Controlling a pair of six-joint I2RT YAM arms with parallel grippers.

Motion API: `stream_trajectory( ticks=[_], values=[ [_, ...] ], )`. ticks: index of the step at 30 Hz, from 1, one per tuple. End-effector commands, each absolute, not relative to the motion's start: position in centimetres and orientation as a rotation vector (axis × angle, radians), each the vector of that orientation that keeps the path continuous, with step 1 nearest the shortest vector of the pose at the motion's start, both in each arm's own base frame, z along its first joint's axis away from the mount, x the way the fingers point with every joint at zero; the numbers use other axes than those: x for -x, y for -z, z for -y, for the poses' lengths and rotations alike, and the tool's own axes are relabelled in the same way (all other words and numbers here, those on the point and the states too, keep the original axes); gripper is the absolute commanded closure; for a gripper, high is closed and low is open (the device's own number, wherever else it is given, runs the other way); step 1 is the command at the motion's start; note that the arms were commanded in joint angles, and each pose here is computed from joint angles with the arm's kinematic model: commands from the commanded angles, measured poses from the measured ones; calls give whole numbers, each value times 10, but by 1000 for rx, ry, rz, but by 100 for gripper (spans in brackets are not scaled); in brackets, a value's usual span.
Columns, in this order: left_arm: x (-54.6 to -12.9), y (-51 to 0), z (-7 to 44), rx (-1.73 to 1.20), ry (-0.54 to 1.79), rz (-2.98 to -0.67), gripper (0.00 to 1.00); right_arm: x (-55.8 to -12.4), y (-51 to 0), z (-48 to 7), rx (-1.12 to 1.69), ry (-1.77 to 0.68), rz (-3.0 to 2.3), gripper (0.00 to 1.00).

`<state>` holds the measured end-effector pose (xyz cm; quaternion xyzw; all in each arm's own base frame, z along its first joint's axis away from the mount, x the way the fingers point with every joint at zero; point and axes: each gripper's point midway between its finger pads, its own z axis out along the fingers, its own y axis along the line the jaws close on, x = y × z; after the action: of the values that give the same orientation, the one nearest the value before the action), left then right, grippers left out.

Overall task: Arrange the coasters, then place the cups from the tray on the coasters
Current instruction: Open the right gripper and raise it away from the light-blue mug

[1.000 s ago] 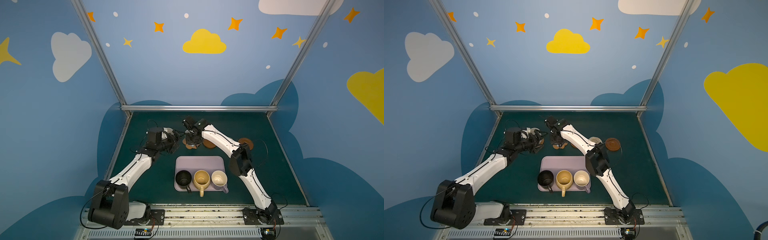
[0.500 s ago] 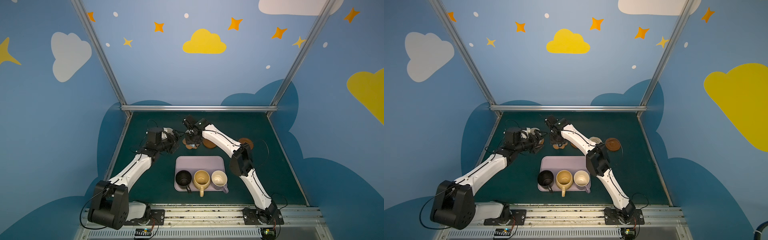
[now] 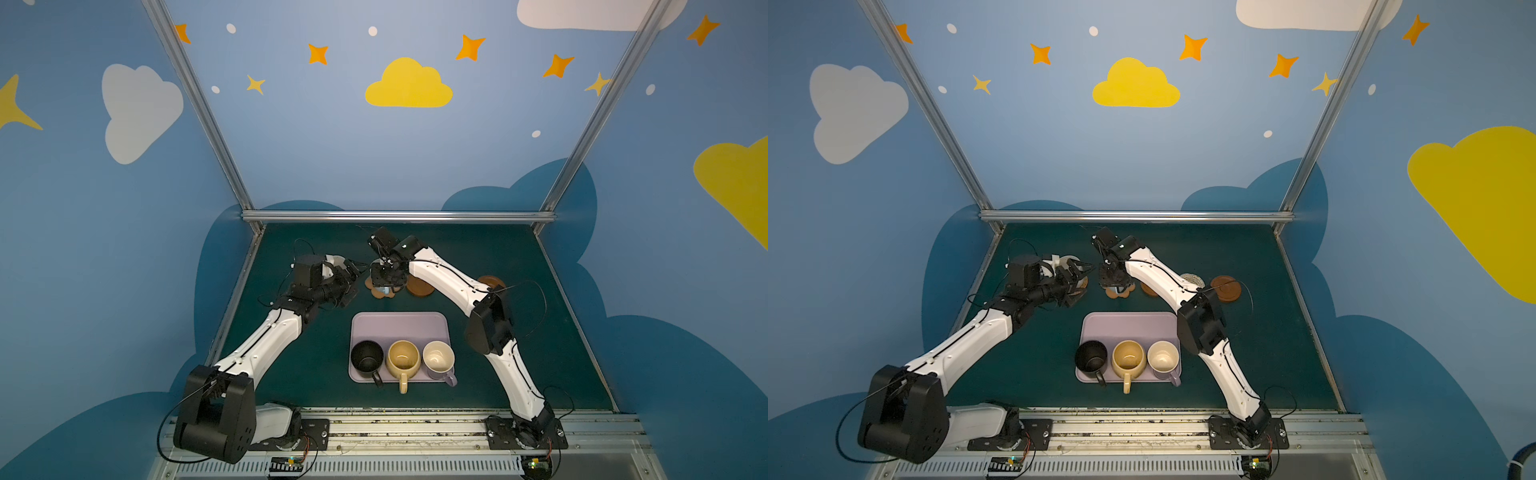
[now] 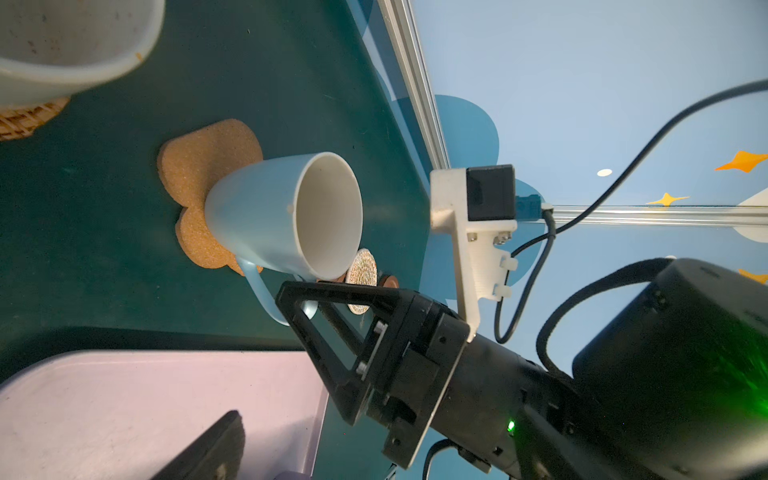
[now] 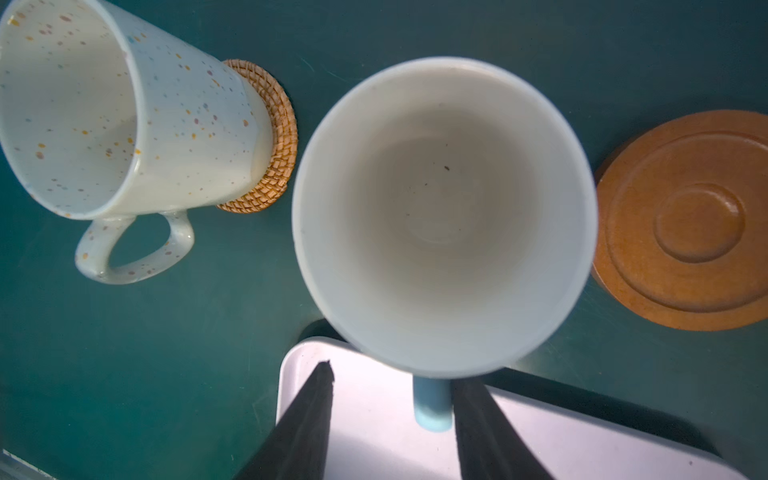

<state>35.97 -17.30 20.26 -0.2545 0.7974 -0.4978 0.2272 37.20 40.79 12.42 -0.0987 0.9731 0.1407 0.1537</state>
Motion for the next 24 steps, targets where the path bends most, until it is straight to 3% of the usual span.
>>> stream_trajectory(
  ticks=[1, 9, 13, 16, 24],
  values=[
    [-357, -211, 172, 690, 1380, -2178, 0, -366, -146, -412, 283, -448, -2755, 53],
    [-353, -216, 169, 648, 1366, -2178, 0, -364, -166, -402, 283, -431, -2712, 48],
    [-348, -224, 169, 551, 1351, -2204, 0, -362, -183, -393, 277, -413, -2677, 39],
    [-341, -232, 168, 484, 1326, -2212, 0, -360, -200, -386, 264, -422, -2636, 22],
    [-323, -248, 161, 407, 1239, -2246, 0, -348, -245, -366, 276, -453, -2533, 20]
  ],
)
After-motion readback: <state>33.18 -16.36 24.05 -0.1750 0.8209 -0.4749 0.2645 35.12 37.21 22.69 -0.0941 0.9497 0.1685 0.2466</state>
